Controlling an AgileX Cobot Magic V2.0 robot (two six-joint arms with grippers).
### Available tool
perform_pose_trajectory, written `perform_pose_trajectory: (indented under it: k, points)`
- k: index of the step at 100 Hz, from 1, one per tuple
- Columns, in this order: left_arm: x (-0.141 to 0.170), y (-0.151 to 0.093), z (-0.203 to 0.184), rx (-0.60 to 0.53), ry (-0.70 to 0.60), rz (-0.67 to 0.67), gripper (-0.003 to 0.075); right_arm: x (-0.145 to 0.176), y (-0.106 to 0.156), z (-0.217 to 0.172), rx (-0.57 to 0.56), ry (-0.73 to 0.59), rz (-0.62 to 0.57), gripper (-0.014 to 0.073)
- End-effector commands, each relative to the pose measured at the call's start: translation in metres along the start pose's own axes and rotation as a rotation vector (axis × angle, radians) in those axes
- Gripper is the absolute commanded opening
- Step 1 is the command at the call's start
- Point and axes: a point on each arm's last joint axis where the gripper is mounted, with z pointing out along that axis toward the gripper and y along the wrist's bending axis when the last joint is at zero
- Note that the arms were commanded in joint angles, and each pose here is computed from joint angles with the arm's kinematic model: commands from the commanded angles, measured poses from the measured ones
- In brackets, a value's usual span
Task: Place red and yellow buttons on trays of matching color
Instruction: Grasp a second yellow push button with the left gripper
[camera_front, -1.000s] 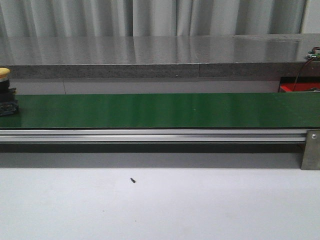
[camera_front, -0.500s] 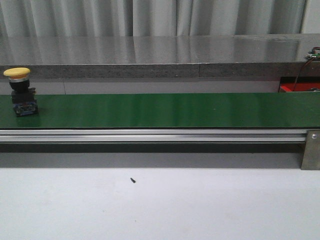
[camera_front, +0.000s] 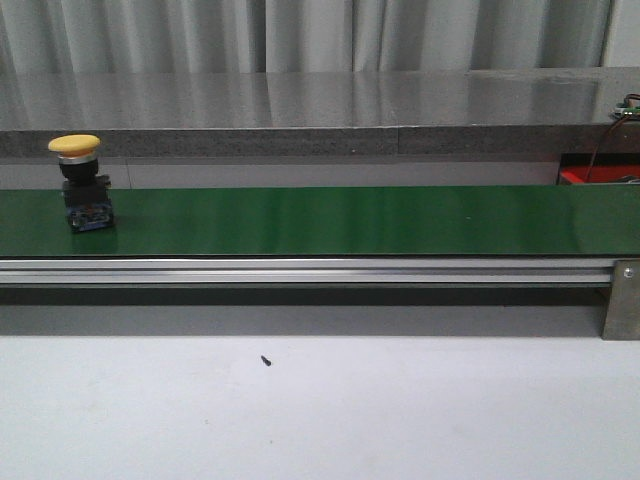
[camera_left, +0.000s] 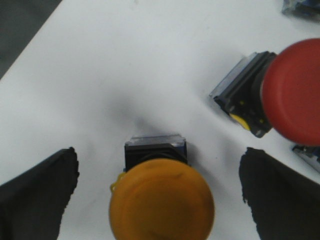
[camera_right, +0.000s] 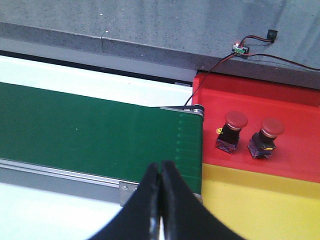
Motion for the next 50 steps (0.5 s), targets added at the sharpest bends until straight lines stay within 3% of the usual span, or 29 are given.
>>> perform_pose_trajectory:
  k: [1, 12, 34, 50]
  points:
    - [-0.013, -0.003, -0.028, 0.003, -0.115, -0.009, 0.0609, -0.013, -0.002, -0.004, 0.024, -0.085, 0.005, -0.0068]
    - [-0.014, -0.003, -0.028, 0.002, -0.119, -0.009, 0.0519, -0.013, -0.002, -0.004, 0.024, -0.085, 0.005, -0.0068]
    - [-0.014, -0.004, -0.030, 0.011, -0.127, -0.018, 0.0197, -0.013, -0.002, -0.004, 0.024, -0.085, 0.005, -0.0068]
    - [-0.013, -0.007, -0.046, 0.020, -0.135, -0.019, 0.0043, -0.013, -0.002, -0.004, 0.024, -0.085, 0.005, -0.0068]
